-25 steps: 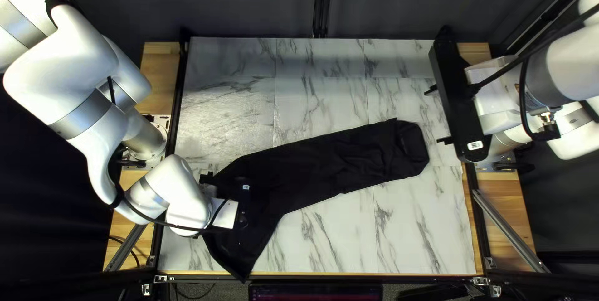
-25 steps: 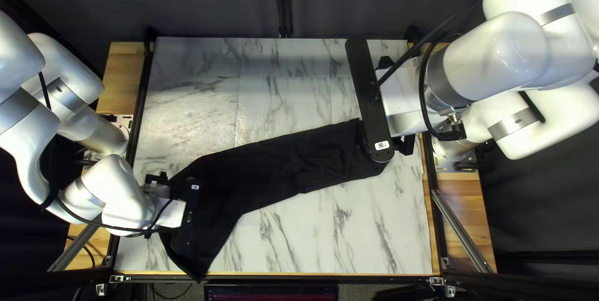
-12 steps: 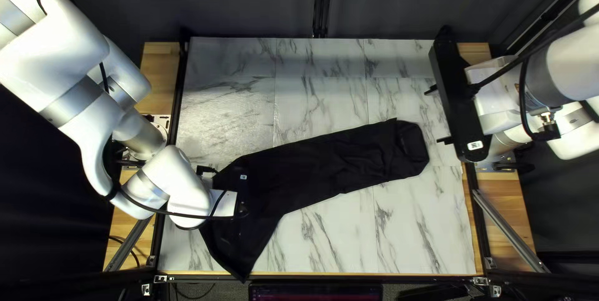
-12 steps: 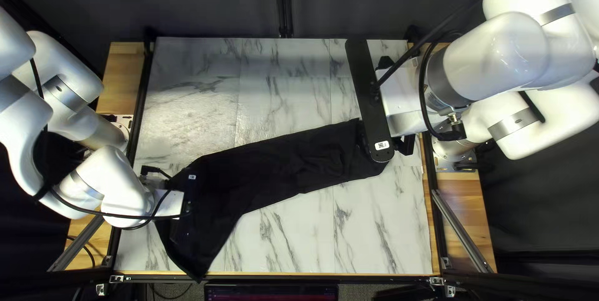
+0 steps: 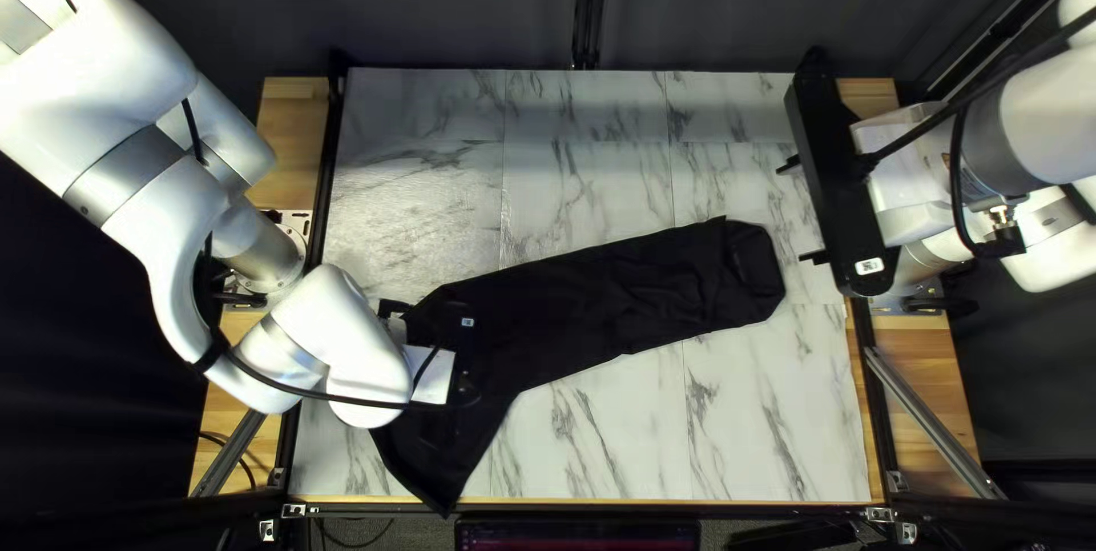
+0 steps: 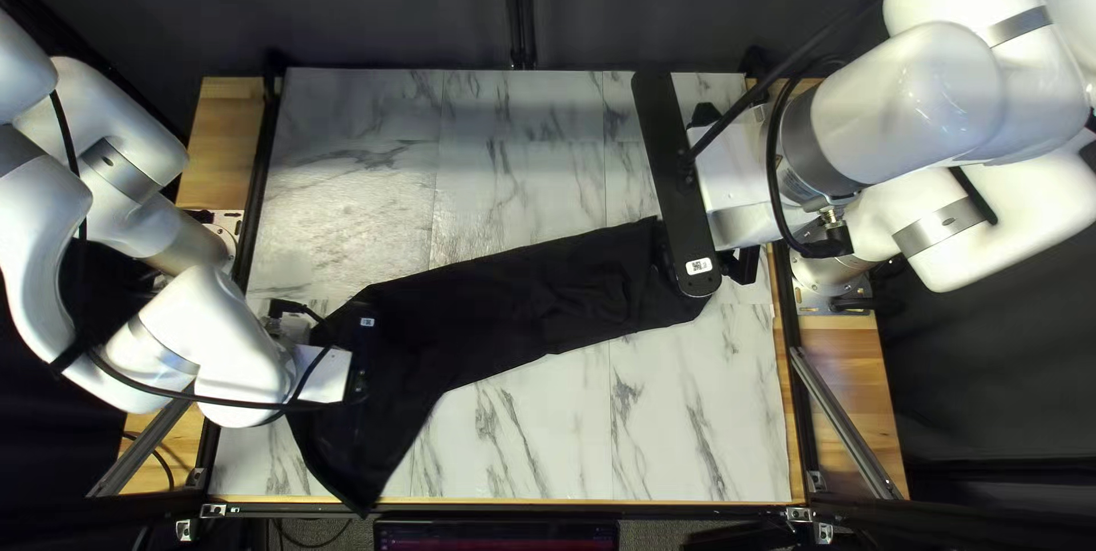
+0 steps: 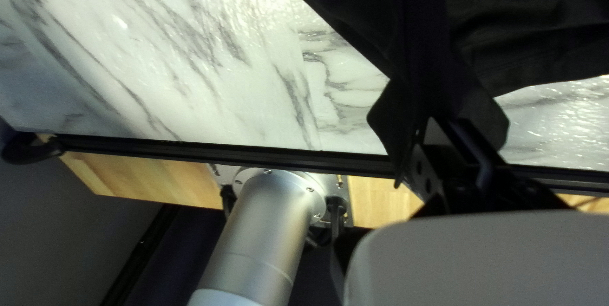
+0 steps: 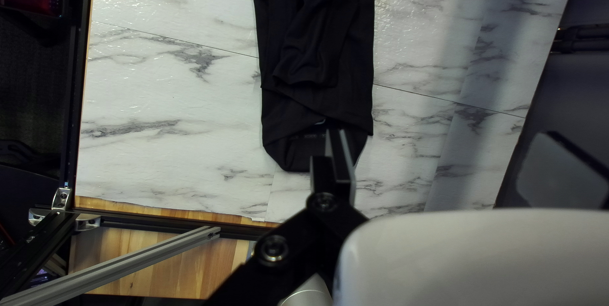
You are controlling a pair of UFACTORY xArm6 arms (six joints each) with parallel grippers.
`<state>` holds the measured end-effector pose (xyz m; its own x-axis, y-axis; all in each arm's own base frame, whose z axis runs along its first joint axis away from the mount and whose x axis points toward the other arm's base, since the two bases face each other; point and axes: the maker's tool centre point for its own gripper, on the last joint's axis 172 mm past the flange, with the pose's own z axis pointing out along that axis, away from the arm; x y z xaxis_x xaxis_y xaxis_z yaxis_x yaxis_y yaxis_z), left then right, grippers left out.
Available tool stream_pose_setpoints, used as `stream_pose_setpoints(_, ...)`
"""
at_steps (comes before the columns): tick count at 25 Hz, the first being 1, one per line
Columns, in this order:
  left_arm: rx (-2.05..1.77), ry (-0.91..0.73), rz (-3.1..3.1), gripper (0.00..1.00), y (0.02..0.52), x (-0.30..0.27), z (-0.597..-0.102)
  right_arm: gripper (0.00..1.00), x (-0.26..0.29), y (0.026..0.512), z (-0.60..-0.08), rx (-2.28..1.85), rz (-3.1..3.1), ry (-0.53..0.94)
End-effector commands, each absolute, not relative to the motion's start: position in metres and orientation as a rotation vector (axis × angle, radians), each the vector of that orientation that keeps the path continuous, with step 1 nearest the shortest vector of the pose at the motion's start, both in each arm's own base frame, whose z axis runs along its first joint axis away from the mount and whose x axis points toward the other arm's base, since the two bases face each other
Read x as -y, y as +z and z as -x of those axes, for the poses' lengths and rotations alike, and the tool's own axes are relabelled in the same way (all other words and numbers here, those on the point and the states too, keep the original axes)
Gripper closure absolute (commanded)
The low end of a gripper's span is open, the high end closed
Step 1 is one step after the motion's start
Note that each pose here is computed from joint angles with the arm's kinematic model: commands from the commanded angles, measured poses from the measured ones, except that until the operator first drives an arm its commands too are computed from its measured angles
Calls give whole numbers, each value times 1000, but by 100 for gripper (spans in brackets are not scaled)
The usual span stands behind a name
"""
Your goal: Fold t-shirt
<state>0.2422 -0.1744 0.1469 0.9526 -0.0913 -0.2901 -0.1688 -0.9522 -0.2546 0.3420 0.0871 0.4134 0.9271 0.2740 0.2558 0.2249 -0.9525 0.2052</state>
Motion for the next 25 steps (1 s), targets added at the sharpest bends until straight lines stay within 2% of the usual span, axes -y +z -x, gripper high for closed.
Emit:
stream_pose_setpoints(1,-213,428,2808,67,154,174,-249,0,-87,413,-342,-380,-2914,423)
stream_pose_setpoints(3,-226,441,2801,72,153,178,-253,0,-87,413,-342,-380,-2914,423)
stream_pose_setpoints(4,-234,447,2799,85,150,181,-255,0,-87,413,-342,-380,-2914,423)
stream_pose_setpoints(5,-239,451,2798,92,148,183,-256,0,-87,413,-342,-380,-2914,423)
stream_pose_setpoints(14,-268,513,2812,96,112,227,-245,0,-87,413,-342,-380,-2914,423)
stream_pose_setpoints(18,-292,548,2835,92,93,248,-245,0,-87,413,-342,-380,-2914,423)
stream_pose_setpoints(19,-301,554,2842,77,90,251,-245,0,-87,413,-342,-380,-2914,423)
stream_pose_setpoints(20,-306,560,2847,26,88,253,-244,0,-87,413,-342,-380,-2914,423)
stream_pose_setpoints(21,-315,569,2858,0,85,255,-243,0,-87,413,-342,-380,-2914,423)
stream_pose_setpoints(25,-313,570,2870,0,94,259,-242,0,-87,413,-342,-380,-2914,423)
